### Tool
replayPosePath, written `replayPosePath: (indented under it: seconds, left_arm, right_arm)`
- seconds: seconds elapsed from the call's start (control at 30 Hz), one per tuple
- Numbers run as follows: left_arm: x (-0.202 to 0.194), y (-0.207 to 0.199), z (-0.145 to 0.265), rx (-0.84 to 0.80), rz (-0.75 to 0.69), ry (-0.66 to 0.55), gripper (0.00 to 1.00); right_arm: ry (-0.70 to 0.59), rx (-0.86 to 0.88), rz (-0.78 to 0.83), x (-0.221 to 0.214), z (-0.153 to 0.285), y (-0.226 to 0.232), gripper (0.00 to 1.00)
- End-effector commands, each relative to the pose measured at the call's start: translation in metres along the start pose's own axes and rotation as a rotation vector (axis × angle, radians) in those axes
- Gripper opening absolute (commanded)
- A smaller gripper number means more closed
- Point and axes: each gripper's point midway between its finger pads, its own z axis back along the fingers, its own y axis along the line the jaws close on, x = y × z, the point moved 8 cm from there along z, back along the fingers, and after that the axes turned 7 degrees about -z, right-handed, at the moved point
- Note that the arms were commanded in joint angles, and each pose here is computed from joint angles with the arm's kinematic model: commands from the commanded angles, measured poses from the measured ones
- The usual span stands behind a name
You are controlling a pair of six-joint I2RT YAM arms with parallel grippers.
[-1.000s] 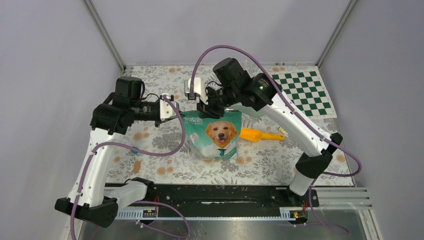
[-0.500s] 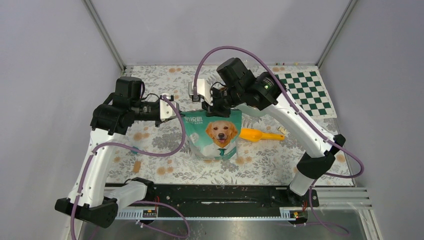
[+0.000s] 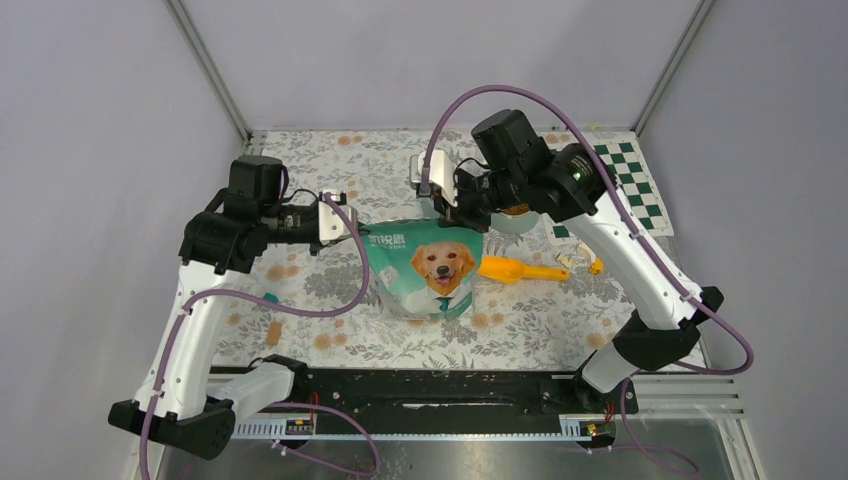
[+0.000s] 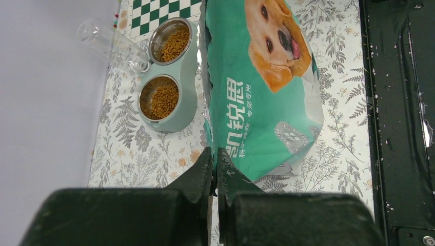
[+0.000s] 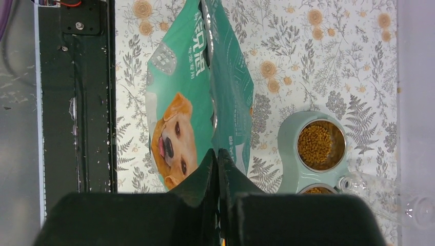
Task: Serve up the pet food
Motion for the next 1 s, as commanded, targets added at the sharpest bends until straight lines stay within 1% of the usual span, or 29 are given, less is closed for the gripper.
replayPosePath:
  seconds: [0.0,0.03,0.1,0.13,0.2,0.27,0.33,0.4,0.47,0.5,0.67,0.7,0.73,0.77,0.83,0.9,0.97]
  left_arm:
    - [0.021,0.010,0.013,0.082,-0.123,-0.050,0.00]
    - [0.022,0.010,0.013,0.083,-0.121,-0.051,0.00]
    - [0.022,0.010,0.013,0.084,-0.122,-0.053,0.00]
    - [0.022,0.010,0.013,0.084,-0.122,-0.054,0.00]
    - [0.021,0.010,0.013,0.083,-0.118,-0.052,0.00]
    - [0.021,0.011,0.013,0.084,-0.119,-0.052,0.00]
    - [0.021,0.010,0.013,0.083,-0.117,-0.052,0.00]
    - [0.021,0.010,0.012,0.081,-0.116,-0.054,0.00]
    - [0.021,0.010,0.012,0.081,-0.116,-0.054,0.00]
    - [0.021,0.010,0.013,0.081,-0.117,-0.056,0.00]
    - [0.023,0.011,0.013,0.081,-0.120,-0.061,0.00]
    - [0.023,0.011,0.013,0.080,-0.122,-0.064,0.00]
    - [0.023,0.010,0.013,0.078,-0.121,-0.067,0.00]
    - [0.024,0.010,0.013,0.079,-0.121,-0.067,0.00]
    - [0.024,0.007,0.014,0.081,-0.125,-0.067,0.00]
    - [0.023,0.006,0.014,0.096,-0.123,-0.062,0.00]
    - [0.023,0.007,0.014,0.105,-0.122,-0.065,0.00]
  right_arm:
    - [0.034,-0.084,-0.010,-0.017,0.033,0.001,0.00]
    - [0.029,-0.090,-0.010,-0.017,0.034,0.001,0.07]
    - [0.032,-0.093,-0.013,-0.019,0.034,0.001,0.29]
    - [0.037,-0.088,-0.015,-0.021,0.032,0.002,0.34]
    - [0.053,-0.086,-0.022,-0.025,0.029,0.001,0.39]
    - [0.067,-0.083,-0.025,-0.028,0.027,0.001,0.38]
    - [0.073,-0.080,-0.032,-0.030,0.025,0.000,0.32]
    - [0.077,-0.080,-0.034,-0.031,0.024,-0.001,0.21]
    - [0.081,-0.079,-0.035,-0.031,0.023,-0.002,0.08]
    - [0.079,-0.080,-0.034,-0.031,0.023,-0.003,0.00]
    - [0.047,-0.069,-0.037,-0.026,0.025,-0.003,0.00]
    - [0.033,-0.067,-0.040,-0.023,0.024,-0.004,0.03]
    - [0.016,-0.054,-0.046,-0.021,0.023,-0.003,0.15]
    - [-0.007,-0.038,-0.050,-0.016,0.021,-0.003,0.22]
    - [-0.044,0.014,-0.068,-0.009,0.016,-0.003,0.31]
    - [-0.066,0.069,-0.107,-0.001,0.005,-0.004,0.35]
    - [-0.086,0.112,-0.141,0.005,-0.002,-0.006,0.36]
